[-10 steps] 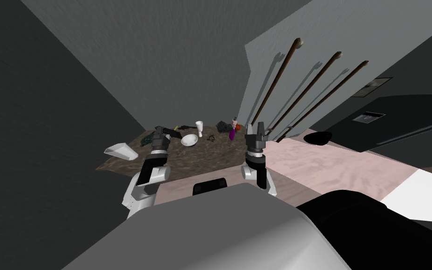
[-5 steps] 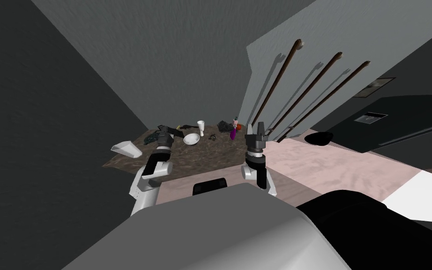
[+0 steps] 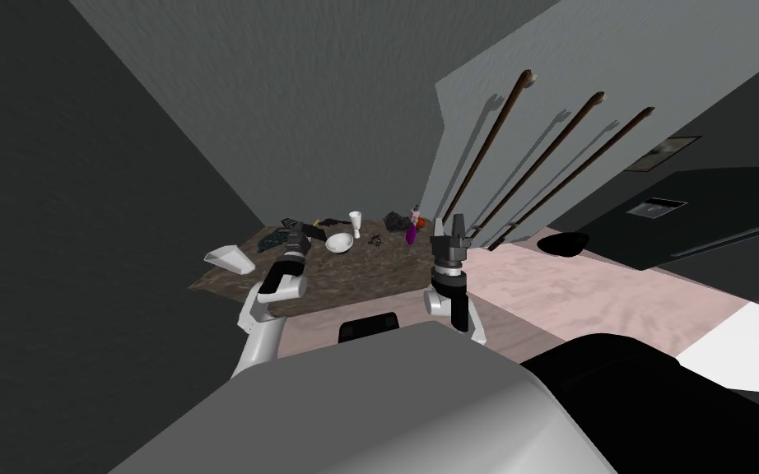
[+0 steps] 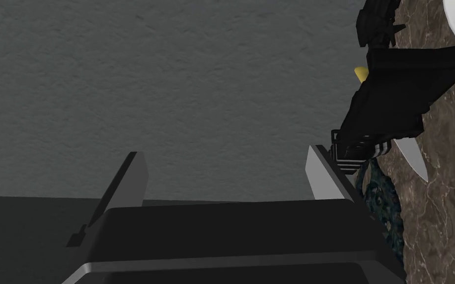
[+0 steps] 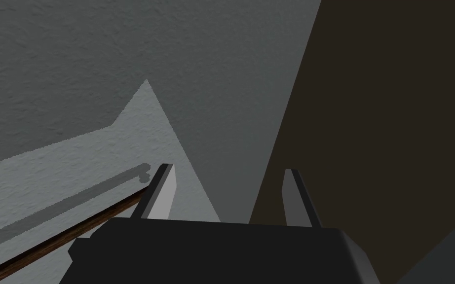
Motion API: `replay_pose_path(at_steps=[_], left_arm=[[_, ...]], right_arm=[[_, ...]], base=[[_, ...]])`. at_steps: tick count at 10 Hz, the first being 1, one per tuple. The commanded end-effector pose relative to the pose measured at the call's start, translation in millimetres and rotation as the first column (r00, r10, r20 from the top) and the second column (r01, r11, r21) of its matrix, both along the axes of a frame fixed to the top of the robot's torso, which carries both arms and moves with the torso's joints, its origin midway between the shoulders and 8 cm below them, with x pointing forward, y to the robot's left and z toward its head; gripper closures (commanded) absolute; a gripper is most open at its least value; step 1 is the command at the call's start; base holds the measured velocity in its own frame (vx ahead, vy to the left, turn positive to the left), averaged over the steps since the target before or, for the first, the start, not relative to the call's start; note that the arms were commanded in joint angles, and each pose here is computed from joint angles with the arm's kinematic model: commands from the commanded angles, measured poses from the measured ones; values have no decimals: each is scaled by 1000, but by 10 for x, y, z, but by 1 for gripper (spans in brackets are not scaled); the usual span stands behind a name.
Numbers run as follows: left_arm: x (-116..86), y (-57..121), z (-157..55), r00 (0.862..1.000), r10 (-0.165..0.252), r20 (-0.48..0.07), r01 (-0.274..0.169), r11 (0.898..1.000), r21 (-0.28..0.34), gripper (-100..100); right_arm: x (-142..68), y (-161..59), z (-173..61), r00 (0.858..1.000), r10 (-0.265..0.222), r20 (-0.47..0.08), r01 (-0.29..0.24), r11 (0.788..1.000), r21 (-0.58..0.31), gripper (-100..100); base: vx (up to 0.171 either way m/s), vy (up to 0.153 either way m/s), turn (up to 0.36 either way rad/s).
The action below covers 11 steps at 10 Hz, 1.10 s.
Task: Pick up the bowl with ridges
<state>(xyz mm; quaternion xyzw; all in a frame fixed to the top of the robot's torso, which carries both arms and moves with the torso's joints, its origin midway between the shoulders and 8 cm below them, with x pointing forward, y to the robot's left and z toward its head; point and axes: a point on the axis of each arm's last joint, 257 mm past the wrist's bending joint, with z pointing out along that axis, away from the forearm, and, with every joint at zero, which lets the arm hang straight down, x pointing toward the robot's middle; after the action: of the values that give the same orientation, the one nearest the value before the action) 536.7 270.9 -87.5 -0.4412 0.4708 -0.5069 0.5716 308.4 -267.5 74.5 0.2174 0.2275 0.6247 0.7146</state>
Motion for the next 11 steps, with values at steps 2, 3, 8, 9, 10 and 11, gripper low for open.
replay_pose_path(at_steps=[2, 3, 8, 9, 10, 11], left_arm=[[167, -30, -142, 998, -4, -70, 3, 1000, -16, -100], [280, -72, -204, 995, -12, -102, 9, 1000, -30, -100], [426, -119, -405, 978, -13, -209, 3, 999, -45, -100], [544, -188, -428, 971, -23, -238, 9, 998, -57, -100], [537, -176, -507, 963, -18, -268, 3, 998, -57, -100], [647, -252, -515, 956, -29, -292, 10, 998, -68, -100]], right_arm=[[0, 0, 0, 1000, 0, 0, 0, 1000, 0, 0], [0, 0, 0, 1000, 0, 0, 0, 1000, 0, 0], [0, 0, 0, 1000, 0, 0, 0, 1000, 0, 0], [0, 0, 0, 1000, 0, 0, 0, 1000, 0, 0], [0, 0, 0, 1000, 0, 0, 0, 1000, 0, 0], [0, 0, 0, 1000, 0, 0, 0, 1000, 0, 0]], base=[[-14, 20, 25], [-21, 27, 30], [-11, 16, 12], [-9, 16, 39], [-10, 19, 13], [-19, 25, 29]])
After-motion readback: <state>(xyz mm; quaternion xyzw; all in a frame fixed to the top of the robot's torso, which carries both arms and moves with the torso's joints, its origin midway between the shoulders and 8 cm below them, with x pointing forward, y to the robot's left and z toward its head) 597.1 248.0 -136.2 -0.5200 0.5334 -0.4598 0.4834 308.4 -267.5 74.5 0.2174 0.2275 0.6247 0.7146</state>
